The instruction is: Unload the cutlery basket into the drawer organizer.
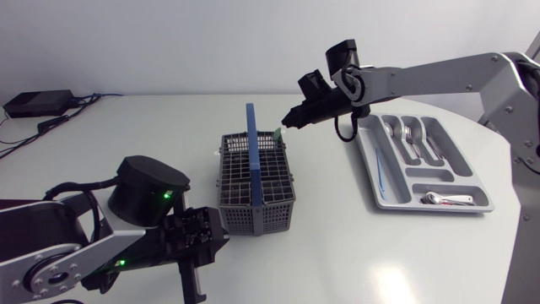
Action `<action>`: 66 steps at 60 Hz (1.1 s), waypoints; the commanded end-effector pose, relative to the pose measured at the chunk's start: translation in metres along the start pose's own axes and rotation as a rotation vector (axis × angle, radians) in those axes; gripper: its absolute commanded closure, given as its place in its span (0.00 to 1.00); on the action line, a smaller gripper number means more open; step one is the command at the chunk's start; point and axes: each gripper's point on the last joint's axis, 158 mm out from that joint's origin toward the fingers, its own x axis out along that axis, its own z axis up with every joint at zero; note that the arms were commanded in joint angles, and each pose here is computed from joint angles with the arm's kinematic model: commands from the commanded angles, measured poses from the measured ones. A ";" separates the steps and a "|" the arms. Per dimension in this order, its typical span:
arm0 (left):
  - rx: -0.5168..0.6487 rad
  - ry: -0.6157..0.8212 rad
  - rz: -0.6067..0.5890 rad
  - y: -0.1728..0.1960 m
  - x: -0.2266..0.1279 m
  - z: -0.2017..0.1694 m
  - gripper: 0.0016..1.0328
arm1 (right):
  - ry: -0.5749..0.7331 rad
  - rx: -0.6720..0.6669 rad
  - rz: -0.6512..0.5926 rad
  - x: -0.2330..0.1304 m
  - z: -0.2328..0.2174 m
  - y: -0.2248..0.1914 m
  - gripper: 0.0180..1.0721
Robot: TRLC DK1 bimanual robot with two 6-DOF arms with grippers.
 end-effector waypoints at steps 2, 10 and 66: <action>0.017 0.022 -0.017 -0.009 0.003 -0.010 0.86 | 0.024 0.033 0.035 0.017 -0.004 0.009 0.95; 0.017 0.023 -0.016 -0.009 0.003 -0.011 0.86 | 0.052 0.040 0.072 0.023 -0.011 0.022 0.95; 0.009 0.087 0.014 -0.007 -0.003 -0.032 0.86 | 0.152 0.092 0.091 -0.035 -0.091 0.030 0.95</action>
